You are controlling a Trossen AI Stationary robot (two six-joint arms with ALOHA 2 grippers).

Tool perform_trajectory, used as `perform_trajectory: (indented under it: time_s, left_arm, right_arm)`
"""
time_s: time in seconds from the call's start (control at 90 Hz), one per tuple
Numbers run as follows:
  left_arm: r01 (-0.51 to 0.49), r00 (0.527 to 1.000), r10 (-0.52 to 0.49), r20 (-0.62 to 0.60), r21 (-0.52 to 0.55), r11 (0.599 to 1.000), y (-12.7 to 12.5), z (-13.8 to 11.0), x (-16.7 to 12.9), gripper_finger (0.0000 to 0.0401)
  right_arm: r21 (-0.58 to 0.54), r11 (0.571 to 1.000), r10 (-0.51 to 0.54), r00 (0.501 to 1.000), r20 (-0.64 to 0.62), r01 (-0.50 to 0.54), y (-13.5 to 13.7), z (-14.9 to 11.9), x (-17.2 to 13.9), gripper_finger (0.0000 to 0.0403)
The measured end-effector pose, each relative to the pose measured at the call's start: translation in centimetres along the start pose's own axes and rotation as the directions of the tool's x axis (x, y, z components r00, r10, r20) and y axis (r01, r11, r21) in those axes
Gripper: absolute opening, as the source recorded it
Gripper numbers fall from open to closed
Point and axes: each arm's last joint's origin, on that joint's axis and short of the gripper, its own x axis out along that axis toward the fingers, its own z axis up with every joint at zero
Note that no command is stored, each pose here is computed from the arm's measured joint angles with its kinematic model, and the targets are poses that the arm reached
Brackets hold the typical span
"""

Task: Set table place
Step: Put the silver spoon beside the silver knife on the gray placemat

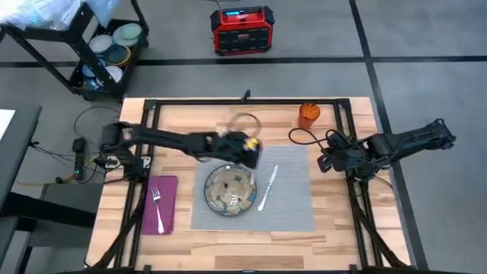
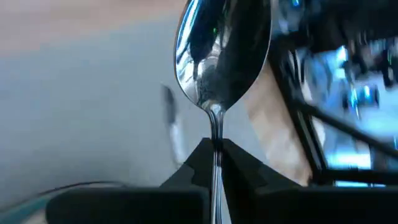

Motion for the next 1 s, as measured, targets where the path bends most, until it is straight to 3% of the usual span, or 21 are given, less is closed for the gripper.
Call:
perform_trajectory:
  time_s: [0.267,0.422,0.622,0.822,0.922,1.0]
  left_arm:
    - [0.079,0.983,-0.063,-0.173,0.091,0.993,-2.5,-0.2,8.6,0.0]
    - [0.103,0.946,-0.067,-0.316,0.101,0.989,-3.1,-0.6,10.9,0.0007]
    - [0.053,0.94,0.002,-0.342,0.151,0.987,-2.3,0.6,10.2,0.0068]
    - [0.065,0.95,0.008,-0.312,0.224,0.972,-2.1,3.2,8.3,0.0127]
    - [0.01,0.941,0.094,-0.325,0.304,0.953,-1.3,4.5,6.4,0.0137]
    - [-0.094,0.917,0.244,-0.315,0.424,0.901,-0.8,5.3,3.4,0.0127]
  right_arm:
    - [-0.009,1.0,-0.013,1.0,-0.006,0.013,-0.1,-0.1,0.0,0.0]
    - [-0.009,1.0,-0.027,1.0,-0.015,0.027,-0.3,-0.1,0.0,0.0]
    - [-0.008,0.999,-0.048,0.998,-0.041,0.048,-0.5,-0.3,0.0,0.0007]
    - [0.023,1.0,0.003,0.999,-0.042,-0.002,0.0,-0.2,0.0,0.0052]
    - [0.061,0.994,0.099,0.994,-0.043,-0.096,1.1,-0.1,0.4,0.0069]
    - [0.086,0.984,0.16,0.986,-0.05,-0.155,2.2,-0.2,1.0,0.007]
